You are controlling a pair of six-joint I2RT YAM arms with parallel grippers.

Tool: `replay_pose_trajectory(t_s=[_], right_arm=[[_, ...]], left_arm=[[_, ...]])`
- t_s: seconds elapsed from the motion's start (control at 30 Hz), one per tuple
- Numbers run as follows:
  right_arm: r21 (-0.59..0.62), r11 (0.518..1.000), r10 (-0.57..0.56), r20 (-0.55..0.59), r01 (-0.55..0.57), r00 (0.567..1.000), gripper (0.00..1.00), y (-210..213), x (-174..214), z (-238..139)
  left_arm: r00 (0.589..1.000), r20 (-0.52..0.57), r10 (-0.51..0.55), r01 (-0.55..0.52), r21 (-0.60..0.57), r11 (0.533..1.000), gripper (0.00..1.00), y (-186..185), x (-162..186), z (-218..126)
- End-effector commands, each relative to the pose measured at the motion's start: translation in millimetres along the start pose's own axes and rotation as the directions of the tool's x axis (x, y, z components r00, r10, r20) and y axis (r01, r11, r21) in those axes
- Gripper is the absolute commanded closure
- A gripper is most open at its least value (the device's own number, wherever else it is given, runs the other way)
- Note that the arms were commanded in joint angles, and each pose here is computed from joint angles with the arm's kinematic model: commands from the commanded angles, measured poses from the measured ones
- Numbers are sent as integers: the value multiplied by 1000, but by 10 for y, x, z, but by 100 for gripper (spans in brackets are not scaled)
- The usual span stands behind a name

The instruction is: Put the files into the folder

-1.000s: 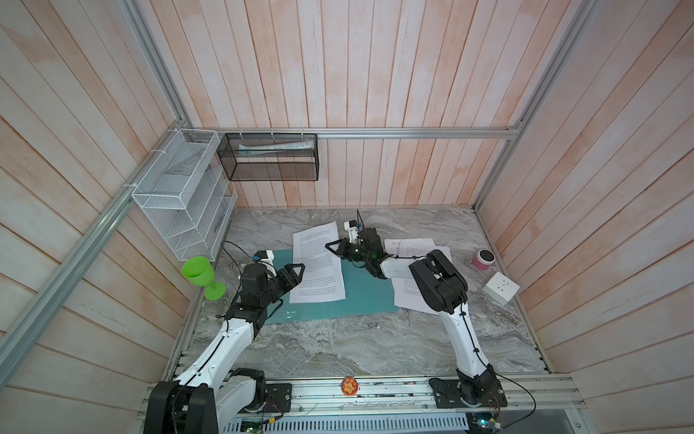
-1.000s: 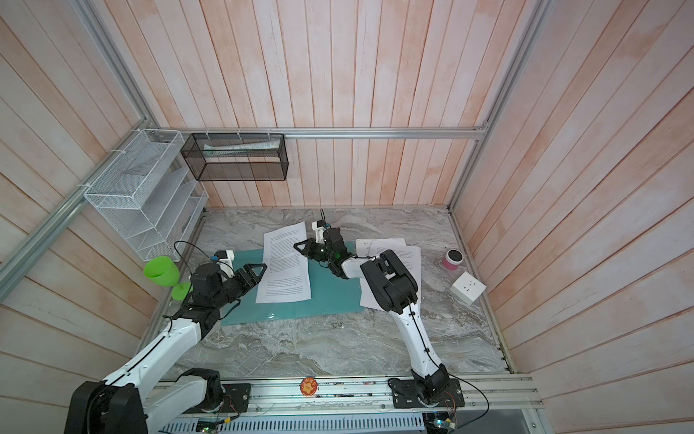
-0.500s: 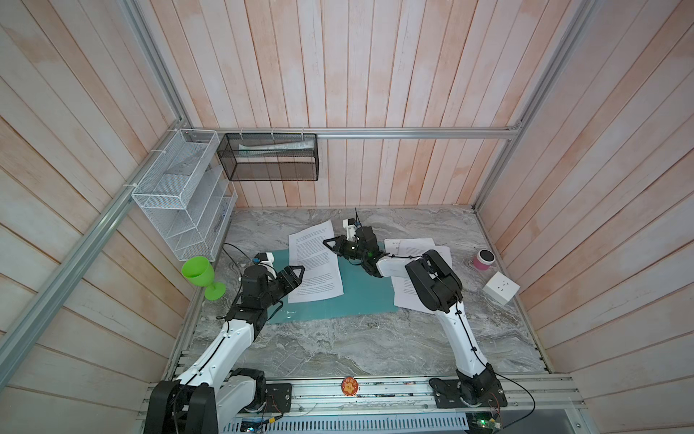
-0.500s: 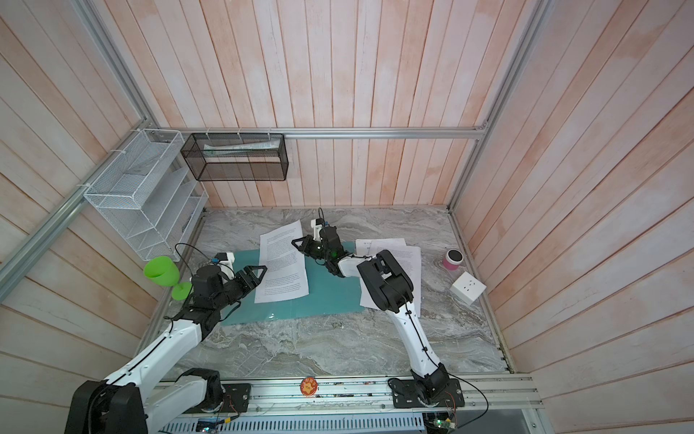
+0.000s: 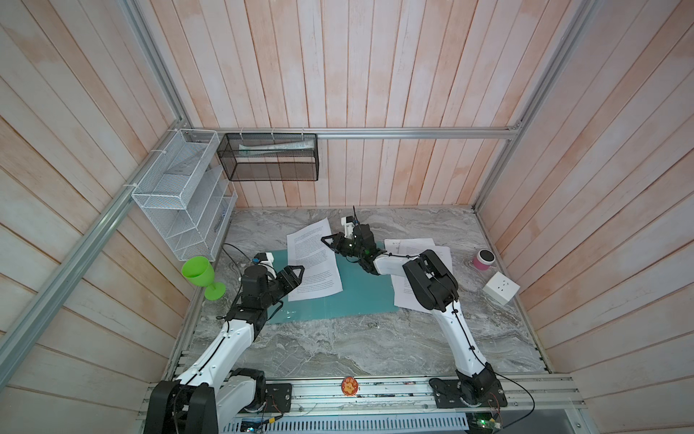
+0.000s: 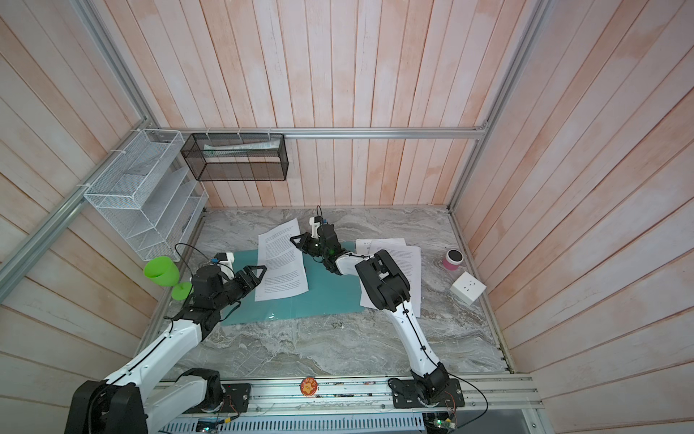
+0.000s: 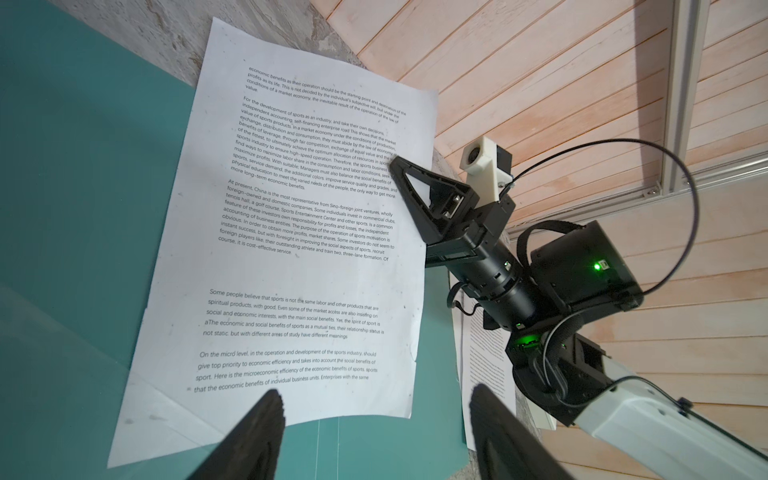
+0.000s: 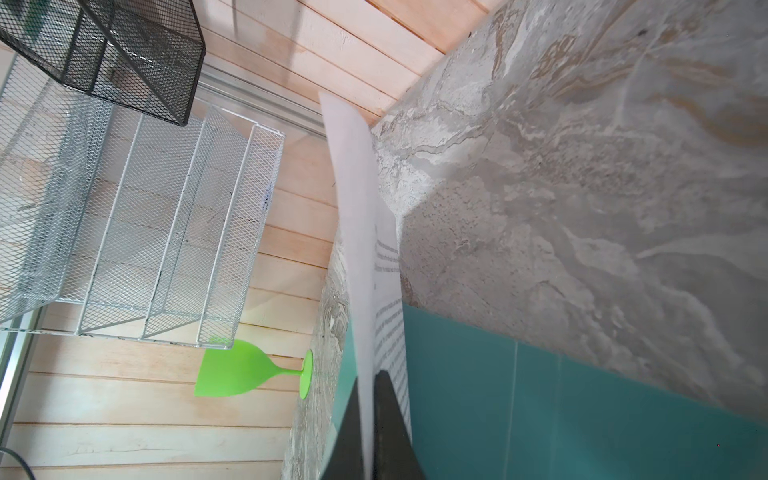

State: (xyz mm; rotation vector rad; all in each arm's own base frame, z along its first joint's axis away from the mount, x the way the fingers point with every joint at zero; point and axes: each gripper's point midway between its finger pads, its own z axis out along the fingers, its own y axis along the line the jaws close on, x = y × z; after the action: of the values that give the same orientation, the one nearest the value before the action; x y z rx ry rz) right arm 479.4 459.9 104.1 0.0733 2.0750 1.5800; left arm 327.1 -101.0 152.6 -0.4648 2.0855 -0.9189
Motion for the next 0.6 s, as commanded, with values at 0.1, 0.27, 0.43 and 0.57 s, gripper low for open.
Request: replay_pose_trajectory(t_s=[0.1, 0.27, 0.43, 0.57], right_arm=[[67, 995, 69, 33, -71, 997, 100, -120, 151, 55], [66, 993, 96, 25, -97, 995, 100, -44, 216, 125], [106, 987, 116, 31, -118, 993, 100, -16, 283, 116], [154, 973, 164, 62, -171, 985, 100, -79, 356, 88]], left_arm=[[1000, -5, -25, 25, -17, 1000, 28, 109, 54, 44], [999, -5, -34, 34, -21, 999, 28, 135, 69, 46], [999, -2, -34, 34, -26, 999, 28, 151, 69, 47], [999, 0, -40, 40, -24, 999, 28, 163, 81, 59]])
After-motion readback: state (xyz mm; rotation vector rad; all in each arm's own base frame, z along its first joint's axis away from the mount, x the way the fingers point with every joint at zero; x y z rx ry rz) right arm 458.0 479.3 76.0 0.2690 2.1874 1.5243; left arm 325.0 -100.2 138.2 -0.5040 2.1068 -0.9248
